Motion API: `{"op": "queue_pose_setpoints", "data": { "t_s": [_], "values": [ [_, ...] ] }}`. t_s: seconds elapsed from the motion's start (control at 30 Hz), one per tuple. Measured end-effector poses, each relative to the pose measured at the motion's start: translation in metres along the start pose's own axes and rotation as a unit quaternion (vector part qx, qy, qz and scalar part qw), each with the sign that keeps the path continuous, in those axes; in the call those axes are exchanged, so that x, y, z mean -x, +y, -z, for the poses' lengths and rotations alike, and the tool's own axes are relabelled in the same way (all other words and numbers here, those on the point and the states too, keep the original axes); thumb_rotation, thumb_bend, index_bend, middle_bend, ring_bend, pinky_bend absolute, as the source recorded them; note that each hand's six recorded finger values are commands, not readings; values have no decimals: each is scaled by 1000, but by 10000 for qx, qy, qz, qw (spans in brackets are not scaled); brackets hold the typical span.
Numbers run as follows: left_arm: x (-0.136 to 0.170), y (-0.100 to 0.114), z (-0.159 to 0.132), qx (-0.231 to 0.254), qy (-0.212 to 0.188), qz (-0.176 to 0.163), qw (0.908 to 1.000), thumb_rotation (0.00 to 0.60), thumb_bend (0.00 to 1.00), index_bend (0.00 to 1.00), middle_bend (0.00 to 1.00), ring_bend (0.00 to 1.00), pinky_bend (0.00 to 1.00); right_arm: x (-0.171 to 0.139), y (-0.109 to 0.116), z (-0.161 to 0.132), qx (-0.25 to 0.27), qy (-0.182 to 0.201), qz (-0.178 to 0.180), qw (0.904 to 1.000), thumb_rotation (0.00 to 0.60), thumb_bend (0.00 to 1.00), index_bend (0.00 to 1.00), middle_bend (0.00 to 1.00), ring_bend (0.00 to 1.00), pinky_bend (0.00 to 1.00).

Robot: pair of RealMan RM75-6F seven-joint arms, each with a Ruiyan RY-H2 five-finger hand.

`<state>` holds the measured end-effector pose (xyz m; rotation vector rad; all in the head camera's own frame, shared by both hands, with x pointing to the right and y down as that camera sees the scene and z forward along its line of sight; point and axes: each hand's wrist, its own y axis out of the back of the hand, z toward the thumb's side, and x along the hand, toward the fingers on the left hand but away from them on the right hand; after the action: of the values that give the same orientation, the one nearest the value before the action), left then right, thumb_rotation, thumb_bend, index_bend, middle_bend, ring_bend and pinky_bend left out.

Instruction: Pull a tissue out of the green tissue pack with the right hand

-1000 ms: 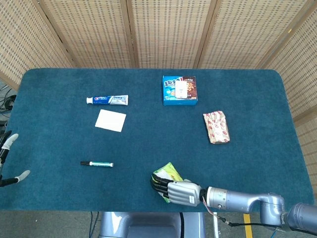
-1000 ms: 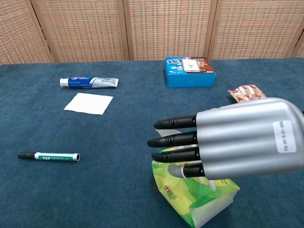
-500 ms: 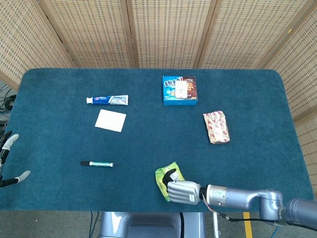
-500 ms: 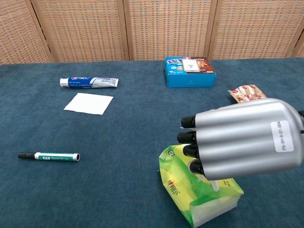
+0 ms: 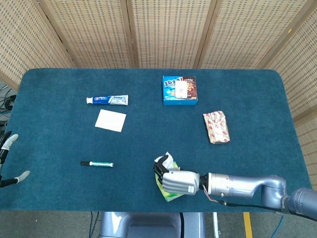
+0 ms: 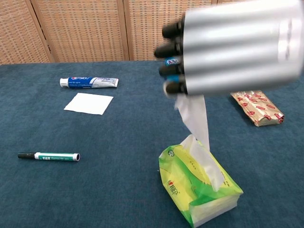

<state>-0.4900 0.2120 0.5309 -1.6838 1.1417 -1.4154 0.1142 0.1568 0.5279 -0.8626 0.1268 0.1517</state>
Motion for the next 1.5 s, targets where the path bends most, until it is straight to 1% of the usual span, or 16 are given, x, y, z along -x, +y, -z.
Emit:
{"op": "queue_pose_setpoints", "data": {
  "t_s": [0.07,0.17,0.27,0.37,0.53,0.67,0.77,0.83,0.87,0.9,0.97,1.0,1.1,1.2,1.33,1.5],
  "values": [
    [0,0,0,7,-5,-4,10000,600,0,0,0,0,0,4,-3,33,-267,-381,-34,9989,600,646,691,584,447,524],
    [0,1,0,13,0,-9,10000,600,0,0,0,0,0,7,-9,71,-389,-920,-181,9948,600,646,691,584,447,524],
    [0,0,1,14,6,4,10000,600,0,0,0,0,0,8,-21,92,-217,-1388,-414,9892,600,646,691,584,447,525],
    [-1,-1,1,5,11,23,10000,600,0,0,0,0,0,11,-37,99,143,-1812,-660,9811,600,646,691,583,447,524],
    [-2,-3,1,-10,24,64,10000,600,0,0,0,0,0,24,-73,84,888,-2365,-1072,9616,600,646,691,583,447,525],
    [-3,-3,3,12,60,59,10000,600,0,0,0,0,0,36,-113,53,1508,-2733,-1557,9372,600,646,691,582,447,524],
    [-3,-2,4,30,83,61,9999,600,0,0,0,0,0,39,-139,29,1655,-2801,-1934,9256,600,646,691,582,447,524],
    [-4,-2,6,43,108,64,9999,600,0,0,0,0,0,39,-153,15,1693,-2793,-2136,9207,600,612,675,550,434,523],
    [-4,-2,6,48,117,66,9999,600,0,0,0,0,0,39,-161,6,1710,-2773,-2255,9182,600,497,574,460,367,485],
    [-4,-2,7,51,122,70,9999,600,0,0,0,0,0,39,-166,-1,1721,-2750,-2332,9167,600,312,383,296,238,410],
    [-5,-2,7,46,122,72,9999,600,0,0,0,0,0,38,-175,-16,1748,-2670,-2472,9149,600,50,75,58,43,232],
    [-5,-2,7,44,120,75,9999,600,0,0,0,0,0,37,-178,-22,1779,-2631,-2522,9141,600,0,3,1,0,166],
    [-5,-3,6,33,116,97,9999,600,0,0,0,0,0,32,-184,-33,1938,-2631,-2661,9069,600,0,0,0,0,124],
    [-5,-5,5,22,100,123,9999,600,0,0,0,0,0,32,-179,-31,2053,-2757,-2617,9018,600,0,0,0,0,120],
    [-4,-4,4,17,74,111,9999,600,0,0,0,0,0,29,-161,-20,2109,-2920,-2389,9018,600,0,0,0,0,118],
    [-3,-4,4,23,62,96,9999,600,0,0,0,0,0,-1,-132,6,2053,-3281,-2012,8998,600,0,0,0,0,91]
  ]
}}
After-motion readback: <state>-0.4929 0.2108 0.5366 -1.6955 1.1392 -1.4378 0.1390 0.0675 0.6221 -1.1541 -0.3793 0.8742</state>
